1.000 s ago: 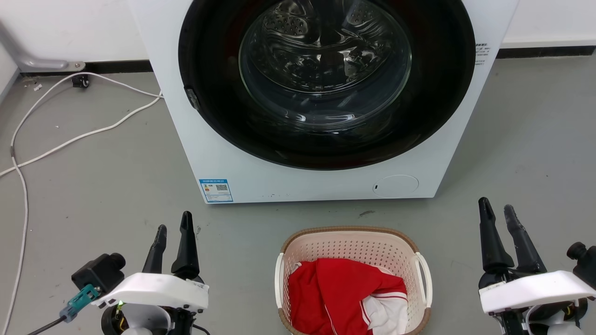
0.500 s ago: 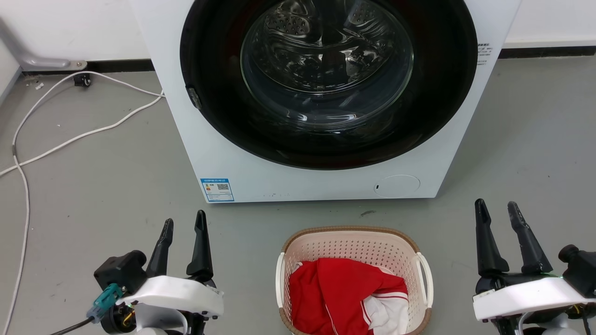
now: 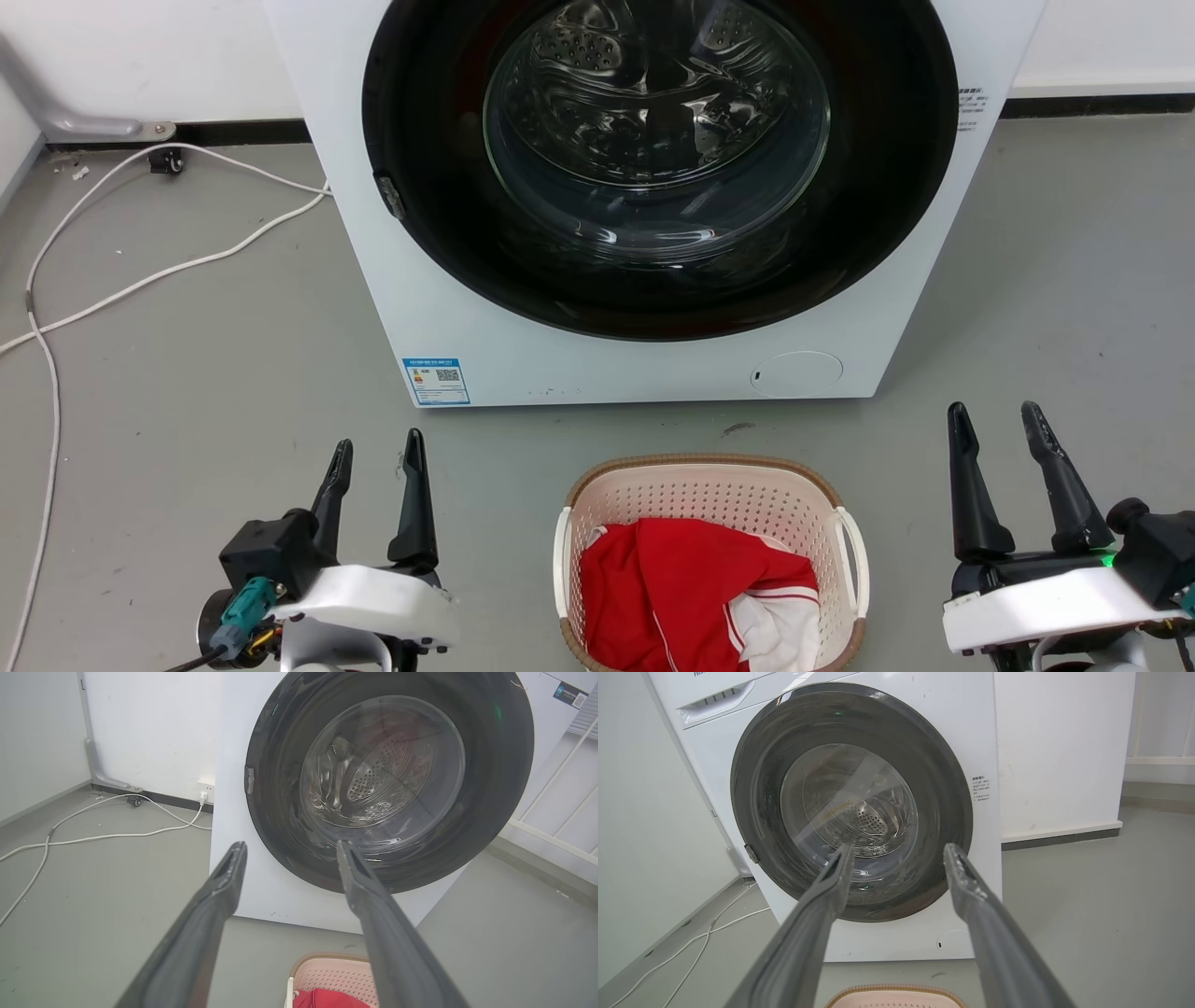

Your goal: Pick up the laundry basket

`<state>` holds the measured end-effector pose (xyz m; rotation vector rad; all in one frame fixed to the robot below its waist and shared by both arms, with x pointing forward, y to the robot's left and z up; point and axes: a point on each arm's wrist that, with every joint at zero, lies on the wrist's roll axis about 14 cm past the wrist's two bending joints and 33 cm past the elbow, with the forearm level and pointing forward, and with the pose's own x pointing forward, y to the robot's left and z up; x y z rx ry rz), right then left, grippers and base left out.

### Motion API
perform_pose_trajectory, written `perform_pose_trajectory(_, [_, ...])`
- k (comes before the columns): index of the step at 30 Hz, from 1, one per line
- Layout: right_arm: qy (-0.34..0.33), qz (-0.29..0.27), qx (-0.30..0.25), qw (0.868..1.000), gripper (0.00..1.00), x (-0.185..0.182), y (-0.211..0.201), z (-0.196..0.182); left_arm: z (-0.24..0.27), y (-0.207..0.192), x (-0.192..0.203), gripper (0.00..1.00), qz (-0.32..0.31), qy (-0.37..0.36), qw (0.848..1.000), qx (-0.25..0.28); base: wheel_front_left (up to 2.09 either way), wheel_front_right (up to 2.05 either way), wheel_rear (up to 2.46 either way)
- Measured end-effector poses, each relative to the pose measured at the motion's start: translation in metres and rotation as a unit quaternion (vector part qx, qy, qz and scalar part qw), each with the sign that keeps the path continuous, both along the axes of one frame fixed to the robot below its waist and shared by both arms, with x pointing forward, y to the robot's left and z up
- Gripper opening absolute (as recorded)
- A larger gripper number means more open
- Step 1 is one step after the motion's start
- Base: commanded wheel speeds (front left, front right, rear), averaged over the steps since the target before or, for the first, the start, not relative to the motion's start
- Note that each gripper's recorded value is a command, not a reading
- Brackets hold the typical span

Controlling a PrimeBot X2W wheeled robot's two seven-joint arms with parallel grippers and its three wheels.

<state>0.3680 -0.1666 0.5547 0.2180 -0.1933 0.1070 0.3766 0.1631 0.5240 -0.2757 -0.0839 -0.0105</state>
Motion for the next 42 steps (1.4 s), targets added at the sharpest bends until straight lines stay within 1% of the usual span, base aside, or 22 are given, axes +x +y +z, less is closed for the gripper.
perform_pose_trajectory(20, [-0.015, 0.001, -0.06, 0.998, 1.0, -0.005, 0.005, 0.0, 0.0, -0.002, -0.006, 1.0, 0.003, -0.015, 0.997, 0.08, 0.0, 0.0, 0.0])
perform_pose_trajectory(38, [-0.015, 0.004, -0.091, 0.996, 1.0, -0.007, 0.008, -0.008, -0.001, -0.007, -0.009, 1.0, 0.003, -0.026, 0.989, 0.147, 0.0, 0.0, 0.0])
perform_pose_trajectory(42, [-0.014, 0.004, -0.092, 0.996, 1.0, -0.008, 0.008, -0.008, -0.001, -0.006, -0.009, 1.0, 0.005, -0.026, 0.989, 0.149, 0.0, 0.0, 0.0])
